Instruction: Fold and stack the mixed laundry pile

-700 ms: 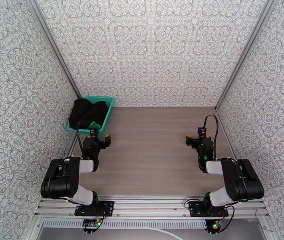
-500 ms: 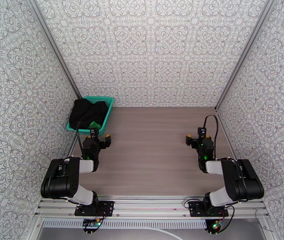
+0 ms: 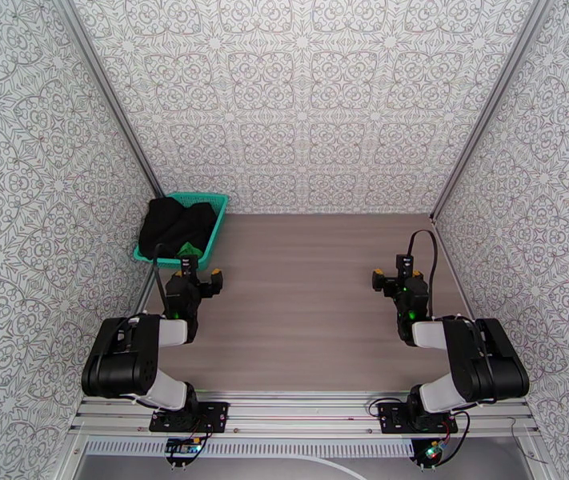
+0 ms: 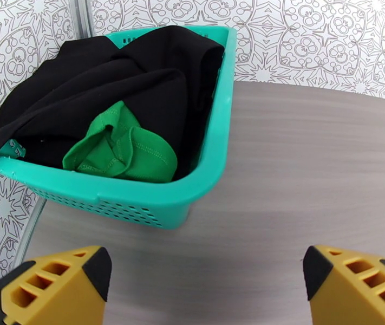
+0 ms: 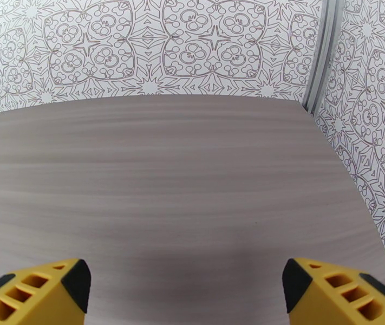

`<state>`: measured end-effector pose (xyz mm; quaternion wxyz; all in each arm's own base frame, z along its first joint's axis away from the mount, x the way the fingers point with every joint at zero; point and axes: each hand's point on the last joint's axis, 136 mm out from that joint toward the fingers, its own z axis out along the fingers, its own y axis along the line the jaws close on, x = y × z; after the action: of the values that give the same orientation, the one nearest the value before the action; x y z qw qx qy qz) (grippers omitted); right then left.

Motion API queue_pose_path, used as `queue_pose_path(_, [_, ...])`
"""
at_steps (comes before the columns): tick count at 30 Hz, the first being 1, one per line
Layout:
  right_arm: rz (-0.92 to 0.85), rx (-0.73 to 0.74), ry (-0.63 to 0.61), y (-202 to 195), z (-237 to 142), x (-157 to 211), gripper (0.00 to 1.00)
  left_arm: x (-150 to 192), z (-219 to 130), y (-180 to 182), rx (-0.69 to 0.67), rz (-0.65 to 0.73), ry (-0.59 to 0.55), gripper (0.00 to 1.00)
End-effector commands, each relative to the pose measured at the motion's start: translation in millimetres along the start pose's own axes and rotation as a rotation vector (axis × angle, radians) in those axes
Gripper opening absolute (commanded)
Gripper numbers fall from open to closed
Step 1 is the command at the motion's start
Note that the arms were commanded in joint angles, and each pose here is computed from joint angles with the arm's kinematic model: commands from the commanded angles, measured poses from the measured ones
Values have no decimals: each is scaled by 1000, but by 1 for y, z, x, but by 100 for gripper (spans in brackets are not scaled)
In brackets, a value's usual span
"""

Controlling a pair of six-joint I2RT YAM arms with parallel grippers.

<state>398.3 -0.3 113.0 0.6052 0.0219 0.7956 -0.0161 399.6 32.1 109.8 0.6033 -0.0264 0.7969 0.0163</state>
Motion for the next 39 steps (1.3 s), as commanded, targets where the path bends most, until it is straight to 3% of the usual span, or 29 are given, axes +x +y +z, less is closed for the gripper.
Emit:
queue_pose_path(1, [-6,-7,-8,0,3,-5,99,-1,2,-2,17,-11,5,99])
queue_pose_path(12, [-4,-10,-8,0,3,-5,99,-1,2,-2,14,-11,5,100])
queue_pose_path(14, [-6,-6,-18,-1,2,-7,99,-5,1,7,-54,-21,-3,99])
queue_pose_path(17, [-10,-14,-13,2,-15,-29,99,-36,-17,20,-211,0,7,99])
queue_pose_path(21, [84,1,109,0,-53,-86,99,-118,-52,33,-348,-128,35,99])
queue_pose_path(26, [183,-1,278,4,-83,-117,99,-171,-73,63,-415,-355,215,99])
queue_pose_path(32, [230,-71,522,26,-80,-113,99,-163,-19,81,-204,-555,478,97])
queue_pose_path(39, [258,-117,552,47,-61,-103,99,-129,74,67,44,-630,604,82])
